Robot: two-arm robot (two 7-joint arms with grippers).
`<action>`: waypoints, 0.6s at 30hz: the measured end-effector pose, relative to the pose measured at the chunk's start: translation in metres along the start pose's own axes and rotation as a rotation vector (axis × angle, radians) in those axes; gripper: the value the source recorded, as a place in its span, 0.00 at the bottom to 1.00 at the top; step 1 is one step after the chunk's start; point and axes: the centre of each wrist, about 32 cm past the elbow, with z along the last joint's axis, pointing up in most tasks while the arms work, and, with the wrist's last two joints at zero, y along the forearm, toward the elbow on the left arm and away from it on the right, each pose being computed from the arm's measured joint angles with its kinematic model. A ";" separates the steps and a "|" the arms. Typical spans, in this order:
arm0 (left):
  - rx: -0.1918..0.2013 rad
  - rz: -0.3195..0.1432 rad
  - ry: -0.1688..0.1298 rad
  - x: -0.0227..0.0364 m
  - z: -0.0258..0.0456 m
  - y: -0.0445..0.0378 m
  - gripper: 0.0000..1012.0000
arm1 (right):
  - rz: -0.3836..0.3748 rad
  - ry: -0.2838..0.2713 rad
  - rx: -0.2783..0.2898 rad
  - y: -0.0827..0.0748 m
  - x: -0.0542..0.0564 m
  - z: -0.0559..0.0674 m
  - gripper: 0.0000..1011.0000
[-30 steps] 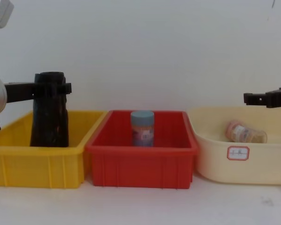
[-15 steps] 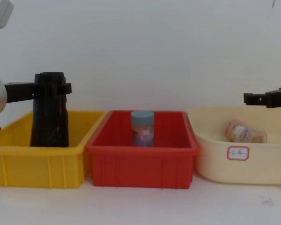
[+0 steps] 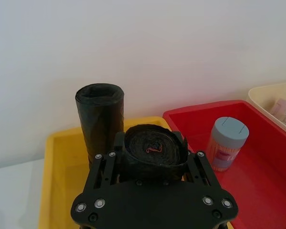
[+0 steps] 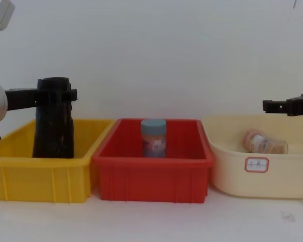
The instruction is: Pick up the garbage bag with the one hand and transfer it to the other hand.
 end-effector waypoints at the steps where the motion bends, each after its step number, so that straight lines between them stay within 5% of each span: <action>1: 0.000 0.000 -0.001 0.0001 0.0004 -0.0006 0.56 | 0.000 0.000 0.000 0.000 0.000 0.000 0.99; 12: 0.015 -0.022 -0.007 0.0043 0.0078 -0.0095 0.56 | 0.000 0.000 0.000 0.000 0.000 0.000 0.99; 18: 0.036 -0.056 0.002 0.0101 0.0215 -0.0148 0.56 | 0.000 0.000 0.000 0.000 0.000 0.000 0.99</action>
